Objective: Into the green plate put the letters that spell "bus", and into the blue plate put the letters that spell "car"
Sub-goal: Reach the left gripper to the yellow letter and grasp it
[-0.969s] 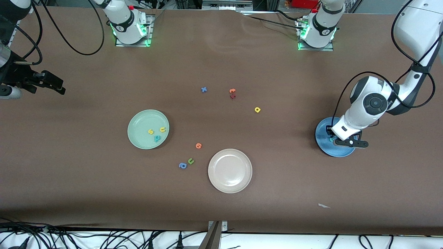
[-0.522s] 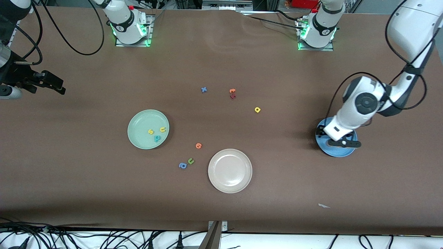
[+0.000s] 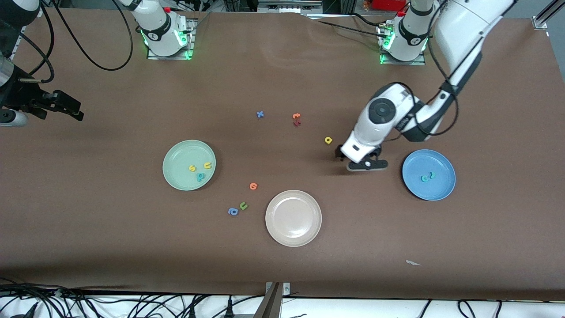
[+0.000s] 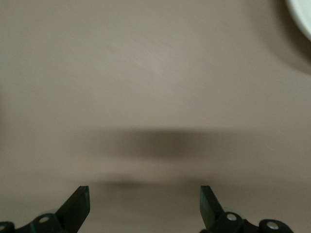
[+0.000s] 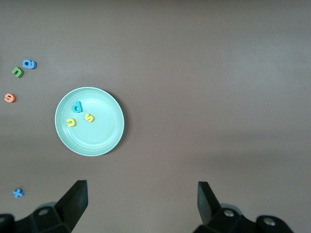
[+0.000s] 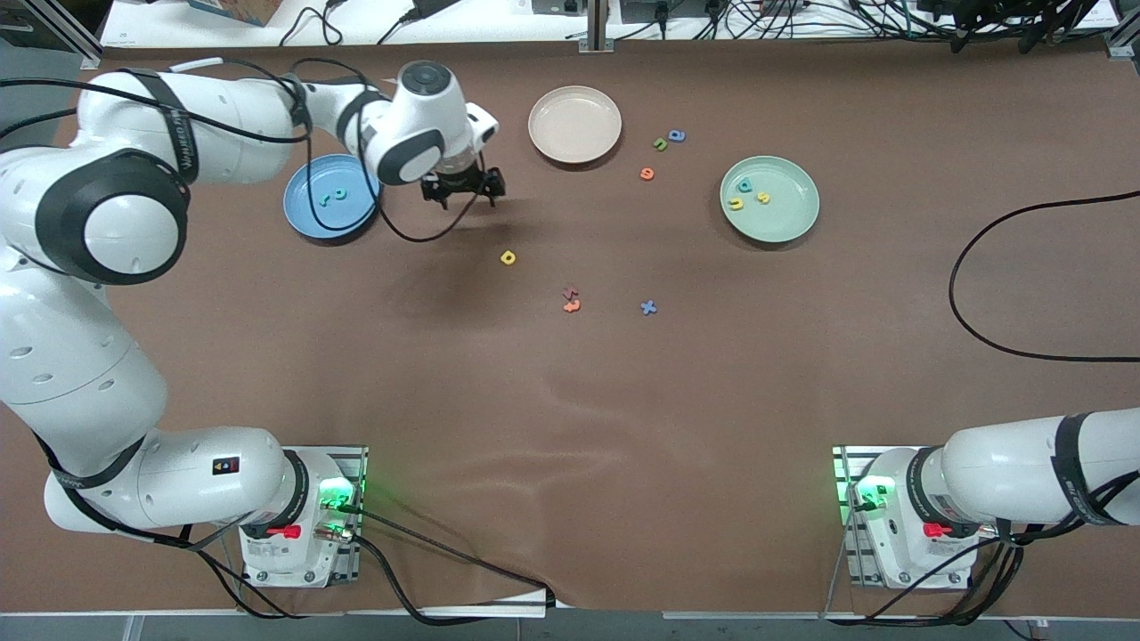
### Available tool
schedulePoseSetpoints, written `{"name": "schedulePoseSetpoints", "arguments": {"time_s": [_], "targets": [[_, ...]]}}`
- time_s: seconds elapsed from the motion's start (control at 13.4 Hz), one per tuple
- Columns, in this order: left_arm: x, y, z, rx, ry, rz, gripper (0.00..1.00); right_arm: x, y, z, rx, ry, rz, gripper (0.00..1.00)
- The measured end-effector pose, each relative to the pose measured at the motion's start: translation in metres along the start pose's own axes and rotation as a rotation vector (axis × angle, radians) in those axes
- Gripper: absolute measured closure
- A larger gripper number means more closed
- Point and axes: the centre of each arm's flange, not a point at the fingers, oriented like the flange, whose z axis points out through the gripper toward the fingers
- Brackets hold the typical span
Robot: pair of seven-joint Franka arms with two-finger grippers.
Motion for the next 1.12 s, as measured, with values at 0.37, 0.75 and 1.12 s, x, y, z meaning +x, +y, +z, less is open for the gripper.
{"name": "schedulePoseSetpoints", "arguments": {"time_s": [0.37, 0.75, 1.12], "targets": [[-0.044, 0.046, 0.029, 0.010, -0.059, -0.012, 0.02, 0.000, 0.000, 0.000, 0.000, -0.001, 0.000, 0.00], [-0.054, 0.044, 0.047, 0.020, -0.096, -0.007, 0.13, 0.000, 0.000, 0.000, 0.000, -0.001, 0.000, 0.00], [-0.060, 0.045, 0.051, 0.018, -0.105, -0.003, 0.44, 0.000, 0.000, 0.000, 0.000, -0.001, 0.000, 0.00]]}}
